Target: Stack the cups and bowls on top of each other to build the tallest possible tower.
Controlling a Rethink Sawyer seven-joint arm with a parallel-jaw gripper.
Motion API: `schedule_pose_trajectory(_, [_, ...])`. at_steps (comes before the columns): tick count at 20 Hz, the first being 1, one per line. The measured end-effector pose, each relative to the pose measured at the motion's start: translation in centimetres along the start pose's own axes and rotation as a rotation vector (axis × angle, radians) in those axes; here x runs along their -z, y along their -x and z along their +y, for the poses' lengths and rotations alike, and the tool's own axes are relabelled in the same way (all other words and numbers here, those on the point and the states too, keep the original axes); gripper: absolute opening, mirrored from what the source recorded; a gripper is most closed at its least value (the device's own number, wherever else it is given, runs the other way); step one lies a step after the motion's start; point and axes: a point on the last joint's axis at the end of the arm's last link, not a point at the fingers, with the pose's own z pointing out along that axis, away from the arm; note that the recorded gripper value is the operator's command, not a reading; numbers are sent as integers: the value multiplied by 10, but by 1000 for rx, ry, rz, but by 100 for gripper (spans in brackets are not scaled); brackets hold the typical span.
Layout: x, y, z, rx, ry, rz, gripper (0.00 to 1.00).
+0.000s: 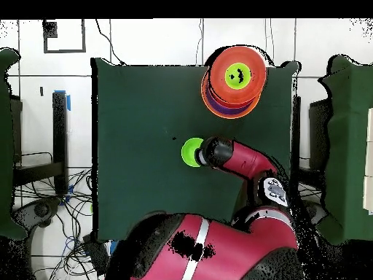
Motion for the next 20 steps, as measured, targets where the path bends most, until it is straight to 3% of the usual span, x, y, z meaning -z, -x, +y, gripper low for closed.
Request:
schedule_pose_trajectory(11, [26, 3, 5, -3, 30, -15, 100])
schedule_pose_trajectory(20, [28, -1, 9, 5, 35, -16, 100])
